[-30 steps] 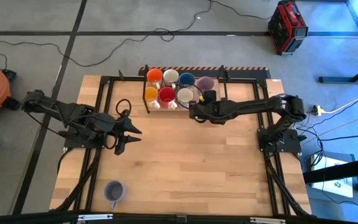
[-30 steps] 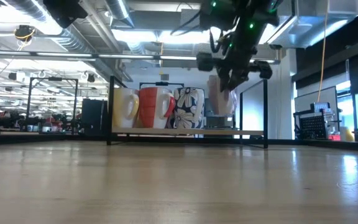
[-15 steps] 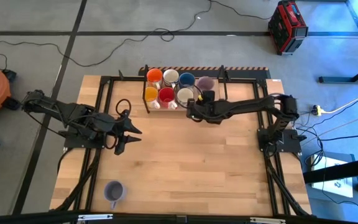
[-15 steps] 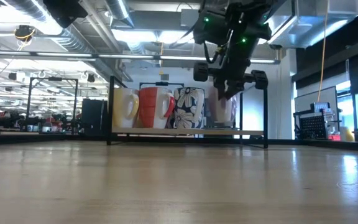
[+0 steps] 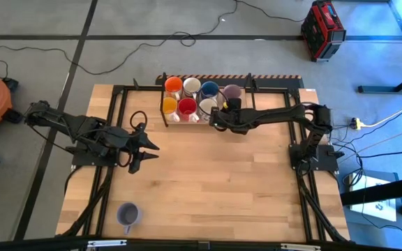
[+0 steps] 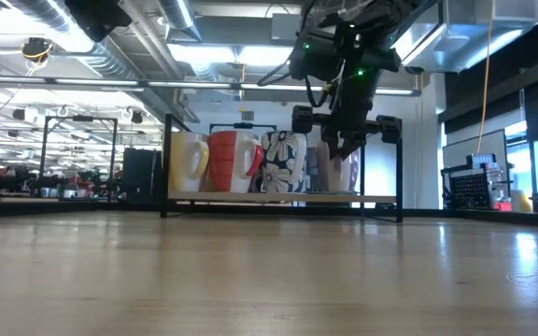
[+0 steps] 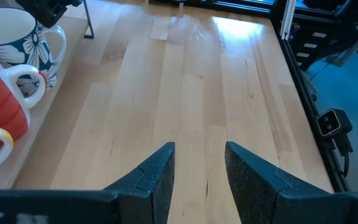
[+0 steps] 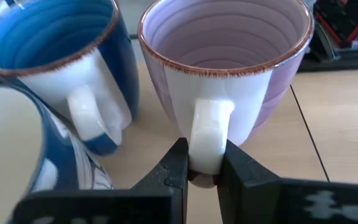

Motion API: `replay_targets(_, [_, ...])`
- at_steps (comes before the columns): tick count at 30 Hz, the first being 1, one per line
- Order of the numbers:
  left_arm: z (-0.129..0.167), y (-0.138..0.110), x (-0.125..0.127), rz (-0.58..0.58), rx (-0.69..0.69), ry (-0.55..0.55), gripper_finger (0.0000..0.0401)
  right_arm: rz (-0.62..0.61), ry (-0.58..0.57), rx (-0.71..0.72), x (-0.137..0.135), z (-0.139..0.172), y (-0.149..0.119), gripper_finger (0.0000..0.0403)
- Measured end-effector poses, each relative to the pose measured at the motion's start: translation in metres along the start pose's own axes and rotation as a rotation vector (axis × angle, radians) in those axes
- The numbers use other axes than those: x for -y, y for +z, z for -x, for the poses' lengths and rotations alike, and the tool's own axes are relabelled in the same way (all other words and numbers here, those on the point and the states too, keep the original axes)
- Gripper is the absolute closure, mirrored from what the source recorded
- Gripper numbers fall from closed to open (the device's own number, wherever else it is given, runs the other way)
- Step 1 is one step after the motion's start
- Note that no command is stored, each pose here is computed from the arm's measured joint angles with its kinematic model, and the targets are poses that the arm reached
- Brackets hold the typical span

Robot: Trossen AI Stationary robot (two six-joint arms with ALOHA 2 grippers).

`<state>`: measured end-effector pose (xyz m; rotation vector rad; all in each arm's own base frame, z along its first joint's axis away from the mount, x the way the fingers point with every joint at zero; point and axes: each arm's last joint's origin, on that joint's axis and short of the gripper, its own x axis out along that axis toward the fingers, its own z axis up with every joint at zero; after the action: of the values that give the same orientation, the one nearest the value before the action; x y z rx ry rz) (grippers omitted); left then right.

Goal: Place coffee mugs
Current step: Put the violet mug on the shelf

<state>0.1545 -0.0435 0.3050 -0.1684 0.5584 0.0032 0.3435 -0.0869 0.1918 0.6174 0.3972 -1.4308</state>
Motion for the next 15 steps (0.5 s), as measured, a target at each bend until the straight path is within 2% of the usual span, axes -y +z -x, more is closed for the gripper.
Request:
replay_targets(7, [0.0, 0.0, 0.0, 0.0, 0.0, 0.0, 0.0266, -0.004, -0.006, 0.004, -0.0004, -0.0037, -0.0007, 0.0368])
replay_targets(15, [0.0, 0.0, 0.0, -0.001, 0.0, 0.0, 0.0266, -0.014, -0.007, 0.01, -0.0014, -0.0073, -0.0013, 0.0341])
